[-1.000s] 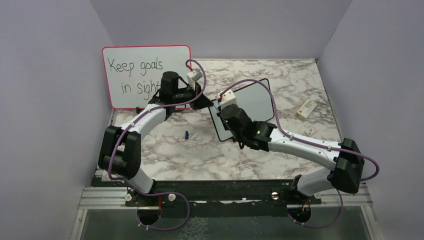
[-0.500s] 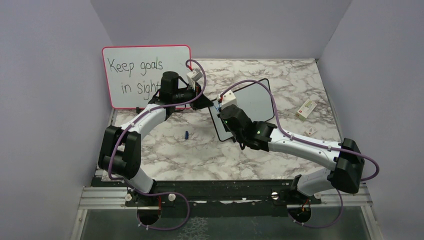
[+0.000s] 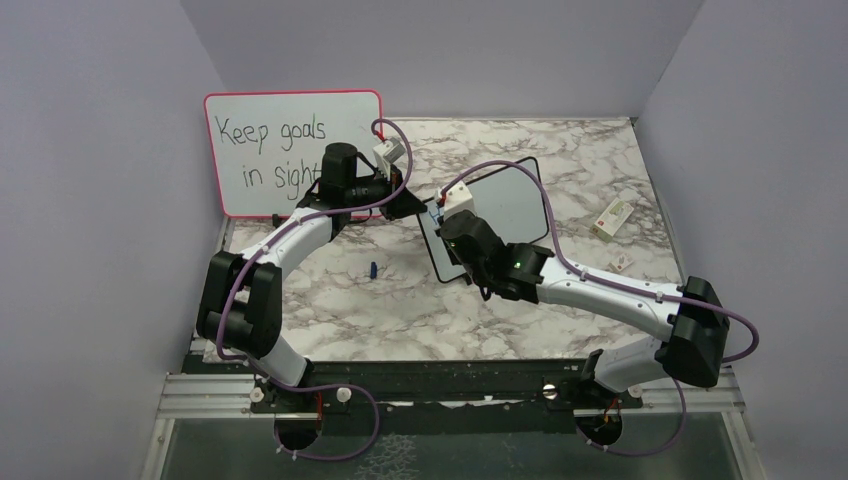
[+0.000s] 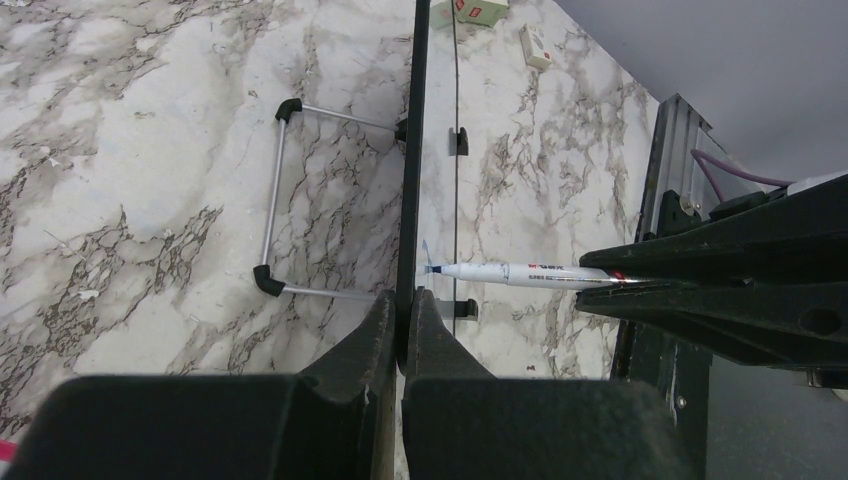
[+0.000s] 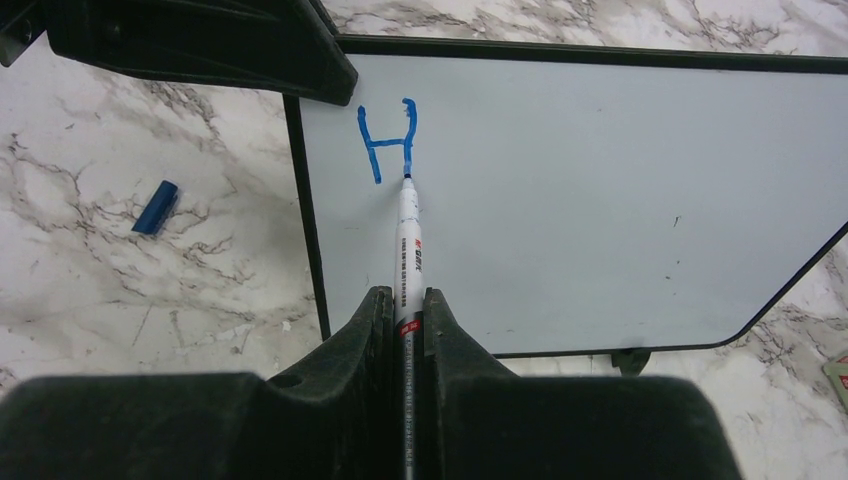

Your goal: Write a sentence on the whiteboard

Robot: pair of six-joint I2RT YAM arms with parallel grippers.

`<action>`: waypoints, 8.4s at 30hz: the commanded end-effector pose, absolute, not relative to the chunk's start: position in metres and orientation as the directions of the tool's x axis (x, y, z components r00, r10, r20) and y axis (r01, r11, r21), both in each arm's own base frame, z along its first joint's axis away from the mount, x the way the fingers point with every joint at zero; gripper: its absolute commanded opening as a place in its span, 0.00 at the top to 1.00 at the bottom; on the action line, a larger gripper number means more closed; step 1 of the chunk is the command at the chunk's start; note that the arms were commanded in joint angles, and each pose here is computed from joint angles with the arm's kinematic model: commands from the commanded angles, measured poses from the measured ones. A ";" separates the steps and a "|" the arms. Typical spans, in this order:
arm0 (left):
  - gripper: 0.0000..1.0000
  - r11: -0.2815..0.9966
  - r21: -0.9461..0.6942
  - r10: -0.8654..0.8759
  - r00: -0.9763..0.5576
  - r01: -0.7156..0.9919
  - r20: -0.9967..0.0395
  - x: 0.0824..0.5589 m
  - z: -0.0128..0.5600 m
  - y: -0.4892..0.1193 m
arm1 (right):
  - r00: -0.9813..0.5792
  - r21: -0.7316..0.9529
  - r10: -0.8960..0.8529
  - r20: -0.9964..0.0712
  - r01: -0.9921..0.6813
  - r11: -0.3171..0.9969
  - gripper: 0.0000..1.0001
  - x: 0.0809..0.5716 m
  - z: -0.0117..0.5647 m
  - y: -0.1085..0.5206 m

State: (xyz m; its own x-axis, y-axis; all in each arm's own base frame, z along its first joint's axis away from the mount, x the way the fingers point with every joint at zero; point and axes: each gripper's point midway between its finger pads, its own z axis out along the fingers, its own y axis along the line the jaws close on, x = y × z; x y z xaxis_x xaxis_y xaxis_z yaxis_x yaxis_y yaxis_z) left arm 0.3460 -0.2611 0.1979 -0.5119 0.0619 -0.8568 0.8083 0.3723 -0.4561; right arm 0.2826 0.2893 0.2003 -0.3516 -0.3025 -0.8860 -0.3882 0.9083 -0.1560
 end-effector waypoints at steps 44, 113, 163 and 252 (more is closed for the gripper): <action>1.00 0.358 -0.448 0.092 -0.508 0.819 -0.856 0.341 0.194 -0.259 | -0.302 -0.108 -0.214 -0.929 -0.331 0.937 0.99 0.295 0.217 0.279; 1.00 0.349 -0.456 0.093 -0.514 0.819 -0.853 0.339 0.193 -0.260 | -0.311 -0.124 -0.219 -0.925 -0.298 0.947 0.99 0.298 0.211 0.266; 1.00 0.363 -0.450 0.096 -0.513 0.816 -0.853 0.340 0.192 -0.259 | -0.304 -0.092 -0.231 -0.924 -0.409 0.908 0.99 0.287 0.224 0.279; 1.00 0.365 -0.455 0.096 -0.519 0.812 -0.849 0.340 0.192 -0.259 | -0.283 -0.081 -0.182 -0.942 -0.334 0.939 0.99 0.295 0.231 0.257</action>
State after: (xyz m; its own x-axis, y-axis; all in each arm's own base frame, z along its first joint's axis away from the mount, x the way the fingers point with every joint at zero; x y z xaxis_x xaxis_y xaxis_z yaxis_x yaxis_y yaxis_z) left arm 0.3444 -0.2609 0.1975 -0.5173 0.0673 -0.8532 0.8078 0.3675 -0.4608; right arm 0.2853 0.2598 0.2174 -0.3384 -0.2159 -0.9159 -0.3708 0.9252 -0.0811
